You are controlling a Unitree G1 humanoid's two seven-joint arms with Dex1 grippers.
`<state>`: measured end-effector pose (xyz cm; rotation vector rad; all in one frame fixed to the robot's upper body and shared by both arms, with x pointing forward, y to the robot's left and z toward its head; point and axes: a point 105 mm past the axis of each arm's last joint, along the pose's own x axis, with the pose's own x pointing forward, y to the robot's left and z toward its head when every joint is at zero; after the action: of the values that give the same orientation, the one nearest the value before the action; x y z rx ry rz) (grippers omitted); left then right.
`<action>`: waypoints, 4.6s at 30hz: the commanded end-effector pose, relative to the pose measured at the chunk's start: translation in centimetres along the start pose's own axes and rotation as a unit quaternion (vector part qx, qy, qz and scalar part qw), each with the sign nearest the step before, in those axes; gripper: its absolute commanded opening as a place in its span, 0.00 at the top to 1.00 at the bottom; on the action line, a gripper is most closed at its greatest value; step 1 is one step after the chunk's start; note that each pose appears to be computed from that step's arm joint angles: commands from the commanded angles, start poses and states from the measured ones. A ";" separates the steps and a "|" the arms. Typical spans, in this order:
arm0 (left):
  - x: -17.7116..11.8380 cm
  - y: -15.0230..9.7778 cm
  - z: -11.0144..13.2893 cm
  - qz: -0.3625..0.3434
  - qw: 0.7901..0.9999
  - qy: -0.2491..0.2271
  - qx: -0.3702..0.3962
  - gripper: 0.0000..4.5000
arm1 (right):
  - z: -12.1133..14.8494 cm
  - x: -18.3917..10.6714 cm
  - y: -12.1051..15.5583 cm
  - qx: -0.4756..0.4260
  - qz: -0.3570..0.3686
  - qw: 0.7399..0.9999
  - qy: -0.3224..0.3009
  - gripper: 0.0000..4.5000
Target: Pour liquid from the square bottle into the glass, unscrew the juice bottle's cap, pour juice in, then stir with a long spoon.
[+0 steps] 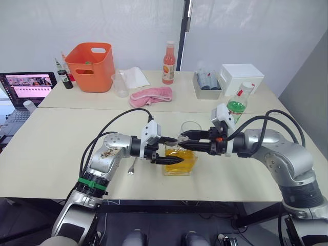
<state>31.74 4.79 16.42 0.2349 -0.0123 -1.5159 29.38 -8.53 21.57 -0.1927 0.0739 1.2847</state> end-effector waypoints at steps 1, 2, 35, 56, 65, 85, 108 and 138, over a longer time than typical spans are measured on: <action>0.4 -0.2 0.7 -0.013 1.000 0.001 0.021 0.37 | 2.7 -0.5 0.4 -0.029 0.002 0.999 -0.042 0.77; 0.4 -0.3 0.7 -0.014 1.000 0.001 0.021 0.37 | 3.1 -0.6 0.5 -0.031 0.004 0.998 -0.048 0.77; 1.0 -1.7 -1.4 -0.044 0.999 0.014 -0.005 0.37 | 6.4 -1.2 0.8 -0.071 -0.030 0.994 -0.071 0.77; 0.7 -1.3 -2.4 -0.042 0.998 0.045 -0.011 0.37 | 4.1 -0.7 0.6 -0.063 -0.034 0.996 -0.046 0.77; 0.9 -1.1 -2.4 -0.044 0.998 0.045 -0.007 0.37 | 3.4 -0.6 0.7 -0.058 -0.038 0.997 -0.047 0.31; 0.8 -0.9 -2.2 -0.042 0.998 0.047 -0.004 0.37 | 1.6 -0.3 0.6 -0.036 -0.033 0.998 -0.034 0.26; 0.6 -0.9 -2.3 -0.042 0.998 0.051 -0.002 0.37 | 2.3 0.1 1.1 -0.025 -0.029 0.998 -0.050 0.52; 0.6 -1.0 -2.5 -0.046 0.997 0.058 0.001 0.37 | 1.5 0.6 1.6 -0.022 -0.020 0.999 -0.044 0.57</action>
<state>31.61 4.63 15.87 0.2808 -0.0142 -1.5655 28.56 -7.57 21.39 -0.1548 0.0383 1.2353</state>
